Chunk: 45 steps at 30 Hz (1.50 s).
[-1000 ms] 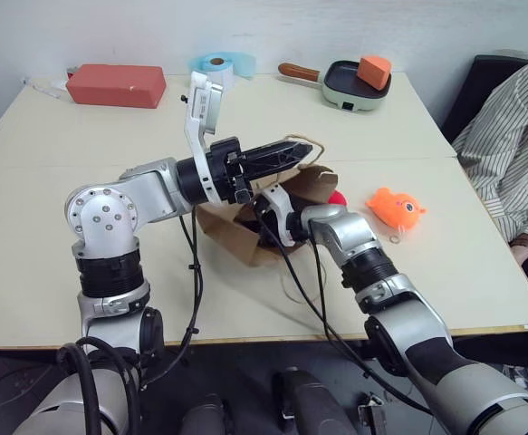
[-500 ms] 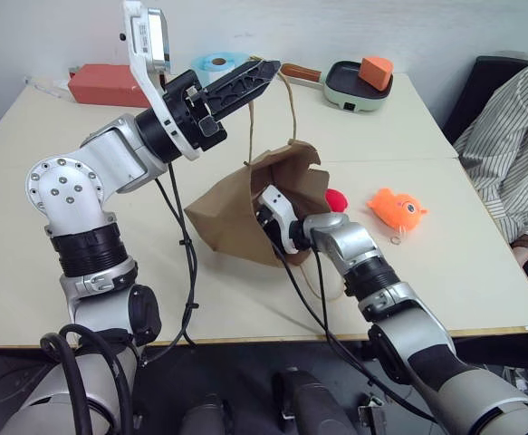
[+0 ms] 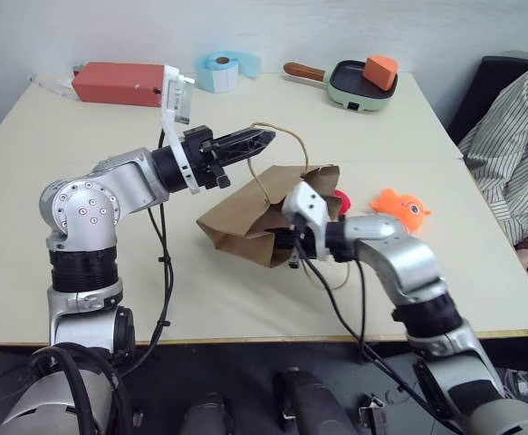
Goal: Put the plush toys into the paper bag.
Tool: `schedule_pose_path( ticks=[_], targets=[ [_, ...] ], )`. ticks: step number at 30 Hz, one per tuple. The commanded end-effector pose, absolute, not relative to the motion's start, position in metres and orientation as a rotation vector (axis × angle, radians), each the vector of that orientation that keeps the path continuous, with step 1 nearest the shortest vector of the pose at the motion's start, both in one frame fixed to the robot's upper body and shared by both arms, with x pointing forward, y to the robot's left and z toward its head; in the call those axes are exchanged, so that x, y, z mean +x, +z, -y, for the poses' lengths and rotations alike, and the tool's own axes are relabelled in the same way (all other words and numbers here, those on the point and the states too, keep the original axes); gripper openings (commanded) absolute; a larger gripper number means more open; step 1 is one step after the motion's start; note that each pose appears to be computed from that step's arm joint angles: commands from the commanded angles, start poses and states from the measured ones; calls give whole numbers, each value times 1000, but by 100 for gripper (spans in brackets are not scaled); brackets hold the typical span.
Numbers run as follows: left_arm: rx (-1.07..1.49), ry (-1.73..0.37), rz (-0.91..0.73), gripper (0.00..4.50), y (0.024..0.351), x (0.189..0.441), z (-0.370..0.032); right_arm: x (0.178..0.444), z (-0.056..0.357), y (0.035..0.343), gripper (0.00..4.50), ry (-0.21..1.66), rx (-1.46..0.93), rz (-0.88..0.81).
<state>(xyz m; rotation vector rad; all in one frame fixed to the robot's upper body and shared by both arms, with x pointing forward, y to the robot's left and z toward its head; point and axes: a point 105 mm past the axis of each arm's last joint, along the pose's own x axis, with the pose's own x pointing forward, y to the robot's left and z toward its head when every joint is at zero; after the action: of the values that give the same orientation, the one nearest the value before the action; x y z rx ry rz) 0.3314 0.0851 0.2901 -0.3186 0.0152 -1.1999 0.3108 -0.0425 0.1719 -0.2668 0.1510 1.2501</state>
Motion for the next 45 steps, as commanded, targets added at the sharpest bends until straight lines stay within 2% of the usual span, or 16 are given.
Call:
schedule_pose_path(
  ticks=[1, 6, 9, 10, 12, 15, 17, 23, 24, 30, 35, 38, 42, 45],
  targets=[
    [-291, -1213, 22, 0, 297, 331, -94, 294, 63, 185, 3, 1198, -281, -98],
    [-264, -1196, -2, 0, 290, 335, -107, 281, 125, 189, 3, 969, -229, -109],
    [-253, -1195, -7, 0, 288, 335, -111, 267, 182, 187, 3, 773, -167, -162],
    [-251, -1194, -7, 0, 288, 335, -111, 259, 206, 185, 19, 694, -148, -189],
    [-248, -1191, -3, 0, 289, 335, -112, 241, 248, 179, 58, 552, -130, -254],
    [-249, -1186, 2, 0, 290, 336, -111, 225, 283, 170, 161, 426, -165, -317],
    [-252, -1183, 3, 0, 290, 336, -111, 223, 300, 167, 232, 357, -180, -330],
    [-240, -1186, 10, 0, 292, 336, -106, 261, 297, 166, 436, 351, -261, -267],
    [-239, -1184, 15, 0, 293, 336, -106, 270, 294, 166, 444, 357, -270, -252],
    [-246, -1182, 30, 0, 298, 337, -102, 344, 288, 164, 444, 263, -337, -177],
    [-238, -1192, 32, 0, 296, 335, -96, 384, 284, 141, 444, 233, -341, -246],
    [-237, -1185, 37, 0, 297, 336, -97, 392, 285, 133, 385, 212, -356, -261],
    [-238, -1165, 43, 0, 300, 338, -103, 389, 287, 141, 244, 208, -351, -229],
    [-241, -1145, 43, 0, 299, 340, -108, 374, 288, 149, 148, 244, -388, -214]
  ],
)
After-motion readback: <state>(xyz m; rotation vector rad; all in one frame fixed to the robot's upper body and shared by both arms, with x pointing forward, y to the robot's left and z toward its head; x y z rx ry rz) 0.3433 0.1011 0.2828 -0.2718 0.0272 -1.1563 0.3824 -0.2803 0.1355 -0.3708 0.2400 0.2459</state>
